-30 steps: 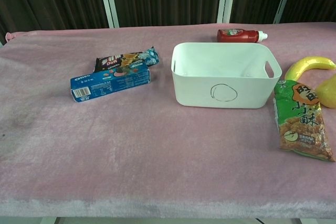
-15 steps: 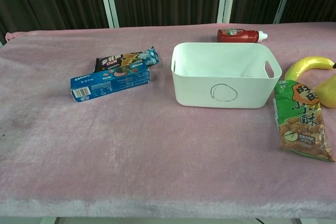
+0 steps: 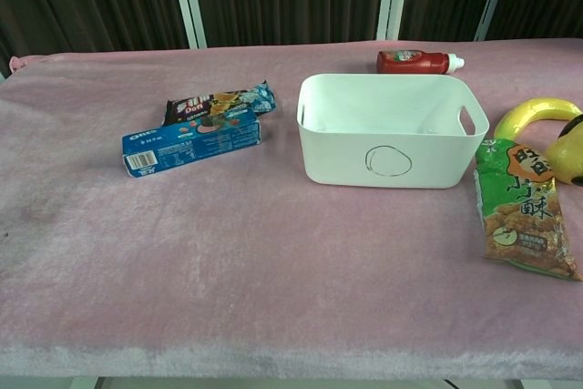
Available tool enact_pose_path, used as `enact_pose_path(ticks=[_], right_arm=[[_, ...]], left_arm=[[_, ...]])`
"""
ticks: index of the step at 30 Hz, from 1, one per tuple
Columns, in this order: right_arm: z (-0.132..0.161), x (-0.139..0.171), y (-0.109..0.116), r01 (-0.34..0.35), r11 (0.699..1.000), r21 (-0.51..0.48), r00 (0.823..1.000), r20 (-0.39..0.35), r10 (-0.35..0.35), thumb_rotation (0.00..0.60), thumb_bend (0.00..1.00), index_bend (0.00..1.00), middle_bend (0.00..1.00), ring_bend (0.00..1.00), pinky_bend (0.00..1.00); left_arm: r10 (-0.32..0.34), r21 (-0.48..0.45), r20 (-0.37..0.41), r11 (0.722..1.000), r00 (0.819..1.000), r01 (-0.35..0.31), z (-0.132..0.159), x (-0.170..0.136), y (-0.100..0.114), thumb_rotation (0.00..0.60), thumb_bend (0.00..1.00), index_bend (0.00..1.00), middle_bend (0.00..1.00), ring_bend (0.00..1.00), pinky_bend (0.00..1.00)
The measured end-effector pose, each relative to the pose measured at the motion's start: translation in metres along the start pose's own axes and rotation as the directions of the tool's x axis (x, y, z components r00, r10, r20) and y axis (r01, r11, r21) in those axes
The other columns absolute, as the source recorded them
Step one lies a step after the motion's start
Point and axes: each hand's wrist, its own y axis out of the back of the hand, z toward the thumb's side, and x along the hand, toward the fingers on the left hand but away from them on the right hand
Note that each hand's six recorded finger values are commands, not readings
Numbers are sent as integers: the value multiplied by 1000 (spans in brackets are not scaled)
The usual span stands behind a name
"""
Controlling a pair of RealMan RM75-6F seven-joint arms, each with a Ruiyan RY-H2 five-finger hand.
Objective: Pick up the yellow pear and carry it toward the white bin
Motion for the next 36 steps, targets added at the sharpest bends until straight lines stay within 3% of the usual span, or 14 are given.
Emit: enact_pose_path(ticks=[4,9,12,17,19,22,25,28,30,32,36], right_arm=[[4,-1,2,50,999,0,999,-22,-50,600,943,771,522,621,728],[6,2,15,150,989,-15,988,-39,-150,600,966,800,536,631,732],[11,7,29,247,969,-20,967,-55,-248,600,966,800,536,631,732],[33,25,58,412,908,-78,899,-124,-419,600,965,793,536,631,732],[47,32,65,437,892,-118,879,-156,-452,600,965,783,536,629,732],[67,38,72,429,887,-171,867,-199,-457,600,956,738,535,600,729],[92,39,76,386,897,-217,865,-253,-433,600,822,600,462,483,648],[115,33,74,318,921,-228,872,-310,-378,600,562,360,245,190,373],[126,29,70,276,936,-218,877,-341,-338,600,439,201,90,40,227],[137,25,65,233,951,-204,877,-377,-296,600,357,79,5,0,157],[139,30,58,220,957,-188,869,-407,-280,600,296,0,0,0,120]], left_arm=[[4,-1,-4,1000,1000,-4,-1,-1,1,600,313,208,271,188,330],[9,-2,-8,1000,1000,-9,-1,-2,2,600,312,208,271,188,329],[8,0,-9,1000,1000,-8,-1,-2,2,600,313,208,272,189,329],[4,4,-8,1000,1000,-4,0,-2,1,600,313,208,271,189,329],[3,5,-8,1000,1000,-3,0,-2,1,600,313,208,271,188,329],[2,5,-8,1000,1000,-2,0,-1,0,600,313,208,271,189,329],[3,5,-8,1000,1000,-3,0,-2,1,600,313,209,271,189,330],[4,4,-8,1000,1000,-4,-1,-2,1,600,313,208,272,188,329],[3,4,-8,1000,1000,-3,-1,-2,1,600,313,209,271,188,329],[4,3,-7,1000,1000,-4,-1,-2,1,600,312,209,271,188,329],[7,0,-7,1000,1000,-7,-1,-2,2,600,313,208,271,188,329]])
